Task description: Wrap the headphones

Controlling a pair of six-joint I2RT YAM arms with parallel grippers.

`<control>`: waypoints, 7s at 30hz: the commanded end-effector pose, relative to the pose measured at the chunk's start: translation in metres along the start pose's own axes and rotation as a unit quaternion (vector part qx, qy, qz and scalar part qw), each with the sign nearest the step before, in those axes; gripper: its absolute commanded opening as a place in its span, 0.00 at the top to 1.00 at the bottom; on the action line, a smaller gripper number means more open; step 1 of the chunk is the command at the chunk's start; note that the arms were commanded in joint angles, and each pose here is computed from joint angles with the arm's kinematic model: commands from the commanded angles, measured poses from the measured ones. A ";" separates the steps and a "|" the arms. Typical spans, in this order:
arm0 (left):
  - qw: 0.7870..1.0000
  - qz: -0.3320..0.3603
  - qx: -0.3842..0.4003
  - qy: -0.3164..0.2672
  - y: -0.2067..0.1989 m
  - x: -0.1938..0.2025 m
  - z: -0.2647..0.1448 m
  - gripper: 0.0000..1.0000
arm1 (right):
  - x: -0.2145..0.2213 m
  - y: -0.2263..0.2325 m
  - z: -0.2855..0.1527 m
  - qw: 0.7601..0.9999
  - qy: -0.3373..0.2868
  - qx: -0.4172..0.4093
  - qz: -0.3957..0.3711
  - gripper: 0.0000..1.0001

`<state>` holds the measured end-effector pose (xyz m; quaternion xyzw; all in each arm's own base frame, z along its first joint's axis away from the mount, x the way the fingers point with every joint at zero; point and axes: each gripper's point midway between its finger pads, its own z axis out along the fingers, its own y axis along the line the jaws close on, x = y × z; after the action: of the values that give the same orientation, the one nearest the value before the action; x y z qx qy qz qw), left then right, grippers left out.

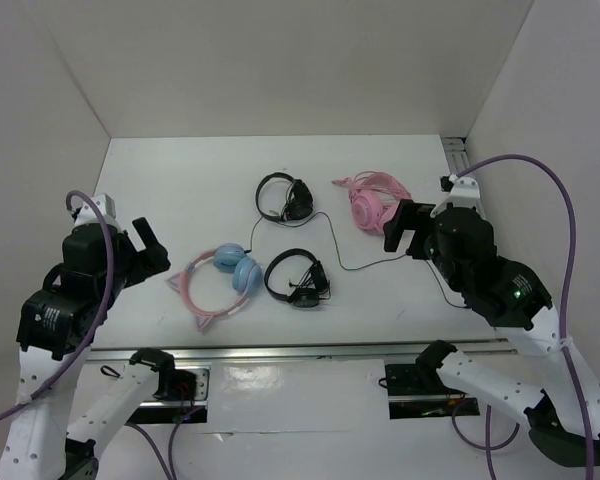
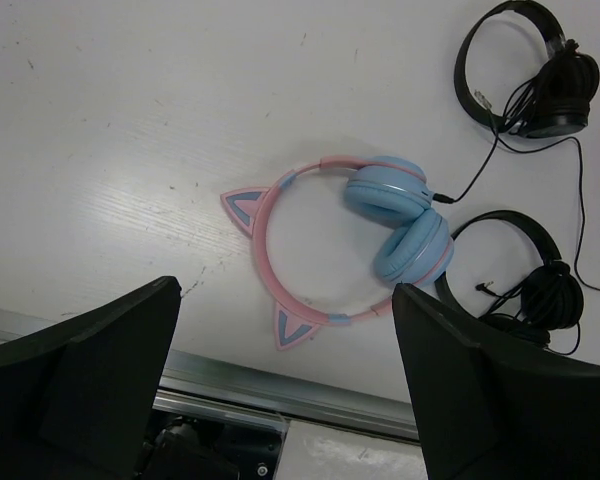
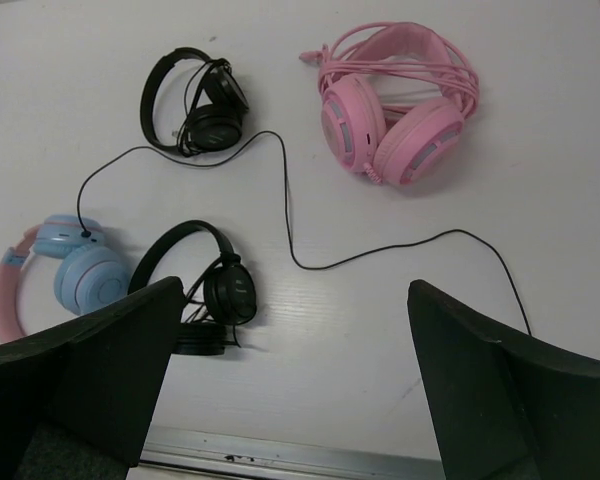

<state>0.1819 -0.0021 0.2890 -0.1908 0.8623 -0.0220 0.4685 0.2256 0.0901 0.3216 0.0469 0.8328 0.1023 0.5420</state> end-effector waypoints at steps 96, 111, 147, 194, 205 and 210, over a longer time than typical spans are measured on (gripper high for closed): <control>0.986 -0.006 0.156 0.056 -0.098 -0.056 -0.021 1.00 | 0.028 0.143 0.078 0.919 -0.171 -0.352 -0.034 0.07; 0.982 -0.029 0.179 0.051 -0.110 -0.067 -0.029 1.00 | 0.017 0.155 0.095 0.907 -0.218 -0.361 -0.007 0.74; 0.785 0.384 0.438 0.209 -0.241 0.111 -0.047 1.00 | 0.032 0.147 0.089 0.926 -0.085 -0.319 -0.184 1.00; 0.934 -0.180 0.253 -0.176 -0.211 -0.163 -0.087 1.00 | 0.073 0.235 0.023 0.796 -0.120 -0.582 -0.116 0.93; 0.951 -0.194 0.149 -0.191 -0.217 -0.203 -0.008 1.00 | 0.127 0.244 0.009 0.809 -0.058 -0.563 -0.159 1.00; 0.967 -0.143 0.078 -0.193 -0.209 -0.198 0.035 1.00 | 0.131 0.252 -0.024 0.799 -0.060 -0.565 -0.196 1.00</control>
<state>0.3533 -0.1411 0.4088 -0.1995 0.8031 -0.0790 0.5559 0.1678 0.3561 0.2652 -0.3856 0.5907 0.4575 0.5415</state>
